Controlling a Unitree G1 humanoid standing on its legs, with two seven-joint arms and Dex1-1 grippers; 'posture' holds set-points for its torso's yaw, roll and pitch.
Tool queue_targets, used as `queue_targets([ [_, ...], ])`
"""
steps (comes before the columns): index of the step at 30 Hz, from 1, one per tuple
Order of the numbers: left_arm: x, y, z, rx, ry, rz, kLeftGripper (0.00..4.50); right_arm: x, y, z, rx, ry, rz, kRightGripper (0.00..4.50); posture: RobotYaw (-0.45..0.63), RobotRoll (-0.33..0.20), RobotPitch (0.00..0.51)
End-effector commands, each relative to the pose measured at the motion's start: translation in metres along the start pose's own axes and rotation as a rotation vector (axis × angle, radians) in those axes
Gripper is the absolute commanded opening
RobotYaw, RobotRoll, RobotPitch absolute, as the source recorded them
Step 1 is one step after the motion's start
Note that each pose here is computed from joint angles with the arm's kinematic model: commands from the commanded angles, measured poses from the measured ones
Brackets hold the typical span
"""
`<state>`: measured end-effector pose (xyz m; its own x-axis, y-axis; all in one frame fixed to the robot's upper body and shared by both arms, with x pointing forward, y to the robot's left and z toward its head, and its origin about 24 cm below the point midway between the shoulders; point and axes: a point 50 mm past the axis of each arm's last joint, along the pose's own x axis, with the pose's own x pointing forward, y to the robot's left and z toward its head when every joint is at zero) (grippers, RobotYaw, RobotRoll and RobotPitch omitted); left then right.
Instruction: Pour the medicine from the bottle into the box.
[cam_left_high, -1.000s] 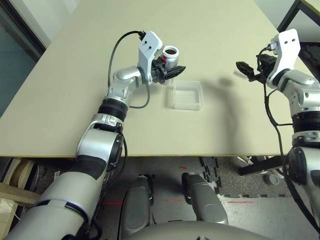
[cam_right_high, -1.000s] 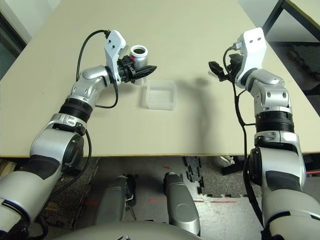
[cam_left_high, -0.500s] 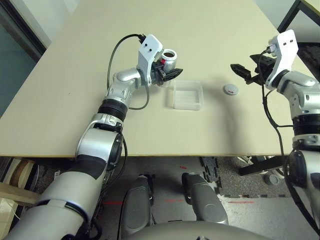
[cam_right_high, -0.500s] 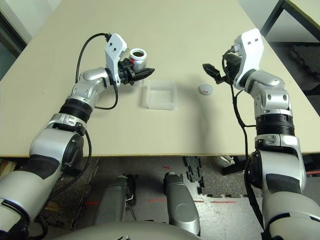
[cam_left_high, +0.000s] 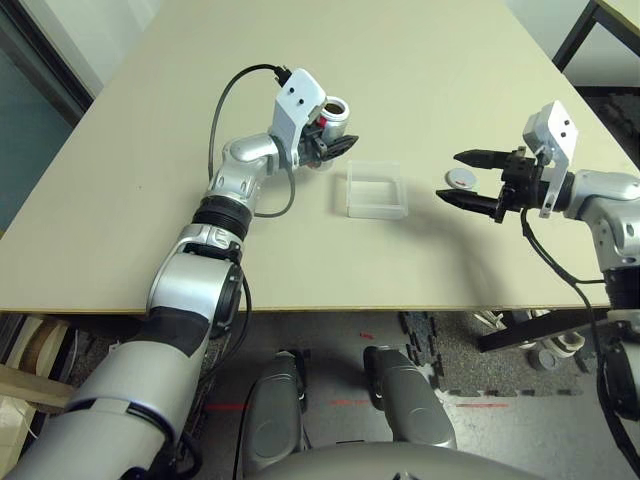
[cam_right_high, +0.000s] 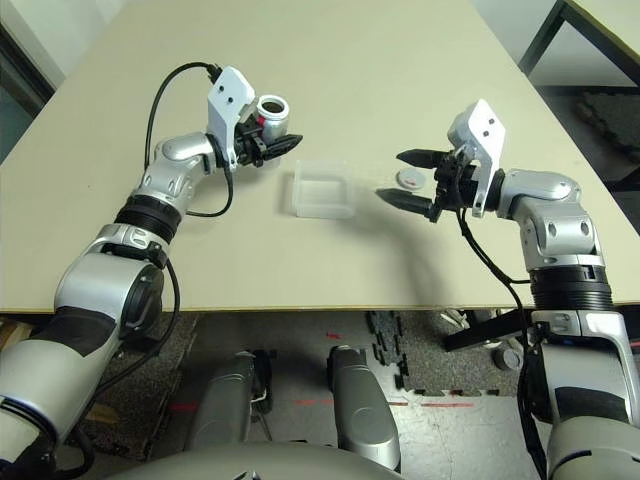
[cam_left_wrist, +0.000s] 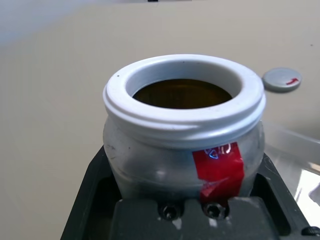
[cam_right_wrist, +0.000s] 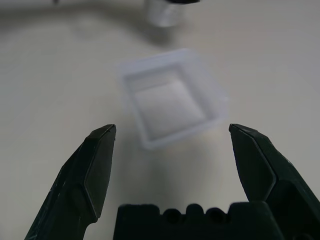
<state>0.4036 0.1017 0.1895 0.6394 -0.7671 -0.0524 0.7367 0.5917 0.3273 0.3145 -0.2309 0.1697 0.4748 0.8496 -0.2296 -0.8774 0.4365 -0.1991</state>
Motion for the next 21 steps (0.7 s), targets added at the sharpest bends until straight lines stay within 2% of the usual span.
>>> queue_targets([
  [1,0.0012,0.0010,0.0017,0.030,0.008,0.005,2.79,0.0052,0.0049,-0.0002,0.000,-0.012,0.033,4.50,-0.24,0.000,0.134],
  [9,0.0023,0.0000,-0.0007,0.006,0.004,0.024,2.79,0.0070,0.0032,-0.0029,0.071,-0.073,0.001,4.50,-0.24,0.000,0.138],
  [21,0.0040,-0.0038,-0.0021,0.015,0.001,0.009,2.79,0.0077,0.0041,-0.0071,0.101,-0.098,-0.020,4.50,-0.23,0.000,0.140],
])
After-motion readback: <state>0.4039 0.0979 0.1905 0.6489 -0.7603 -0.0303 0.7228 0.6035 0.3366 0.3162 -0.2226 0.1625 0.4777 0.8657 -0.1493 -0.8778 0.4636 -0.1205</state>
